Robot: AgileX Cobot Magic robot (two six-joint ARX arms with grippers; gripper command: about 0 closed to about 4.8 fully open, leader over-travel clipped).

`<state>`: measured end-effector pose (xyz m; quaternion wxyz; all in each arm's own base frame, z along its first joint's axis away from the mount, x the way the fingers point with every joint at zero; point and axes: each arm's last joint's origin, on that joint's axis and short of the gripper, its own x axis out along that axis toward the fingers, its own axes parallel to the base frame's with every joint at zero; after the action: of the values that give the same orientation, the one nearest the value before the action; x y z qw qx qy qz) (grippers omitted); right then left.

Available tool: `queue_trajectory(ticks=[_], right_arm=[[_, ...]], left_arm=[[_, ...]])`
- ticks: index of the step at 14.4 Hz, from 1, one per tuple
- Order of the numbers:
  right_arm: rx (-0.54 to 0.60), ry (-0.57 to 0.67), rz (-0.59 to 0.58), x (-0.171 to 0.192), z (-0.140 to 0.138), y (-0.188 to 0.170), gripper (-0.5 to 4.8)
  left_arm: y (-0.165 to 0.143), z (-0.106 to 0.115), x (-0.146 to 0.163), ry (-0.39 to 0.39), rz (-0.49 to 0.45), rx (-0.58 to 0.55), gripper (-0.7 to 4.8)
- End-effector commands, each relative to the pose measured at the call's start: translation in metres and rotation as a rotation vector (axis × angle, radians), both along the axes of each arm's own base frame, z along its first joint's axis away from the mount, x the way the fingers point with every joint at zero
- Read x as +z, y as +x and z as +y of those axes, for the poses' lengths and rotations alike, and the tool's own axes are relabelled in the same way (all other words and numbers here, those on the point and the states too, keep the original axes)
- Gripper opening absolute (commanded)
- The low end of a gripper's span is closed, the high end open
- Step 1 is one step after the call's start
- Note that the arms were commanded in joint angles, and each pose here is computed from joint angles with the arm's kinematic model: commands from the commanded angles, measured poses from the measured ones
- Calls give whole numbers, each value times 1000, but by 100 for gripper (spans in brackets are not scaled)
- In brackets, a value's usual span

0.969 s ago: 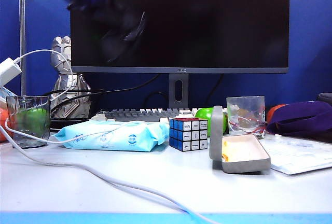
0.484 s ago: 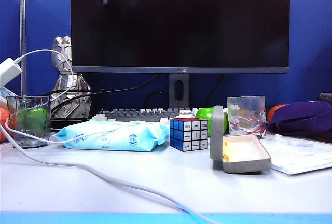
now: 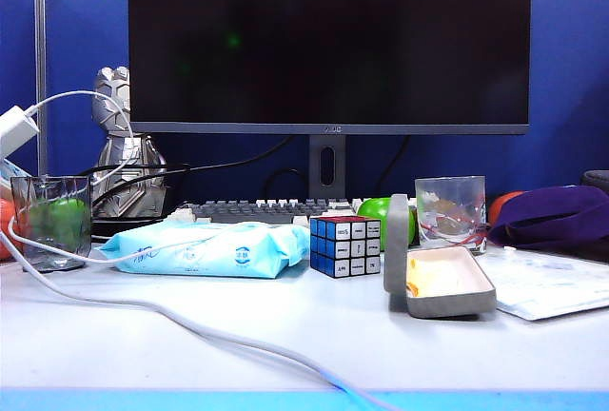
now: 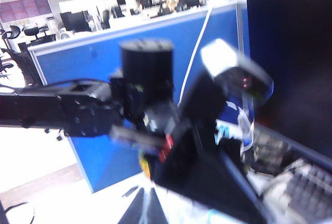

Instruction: Pick up the glasses, fold the temples of the glasses, place the glasses into the glasses case, and finally close the glasses case.

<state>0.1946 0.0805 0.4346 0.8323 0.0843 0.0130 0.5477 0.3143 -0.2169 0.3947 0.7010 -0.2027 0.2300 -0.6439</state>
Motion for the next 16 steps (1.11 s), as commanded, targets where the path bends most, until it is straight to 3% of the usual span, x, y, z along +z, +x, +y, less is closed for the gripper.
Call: queue_trajectory(ticks=[1,5,10,12,16], right_arm=[[-3,-20,38,-4,0,0,-1],[-28,-62,81,-15,2,8,-1],[-70,-62,85,-16,2,11,-1],[23,-54,48,-8,0,-3,-1],[26,-55,33,1,-10,-36,-1]], left_arm=[[-5,-1,19,-98,-4,-74,-6],[-8,0,31,-168,-38,-135,-6],[-9,0,33,-178,-28,-153,-6],[-7,1,34,-192,-63,-72,-6],[-1,3,35,-219,-109,112,-6]])
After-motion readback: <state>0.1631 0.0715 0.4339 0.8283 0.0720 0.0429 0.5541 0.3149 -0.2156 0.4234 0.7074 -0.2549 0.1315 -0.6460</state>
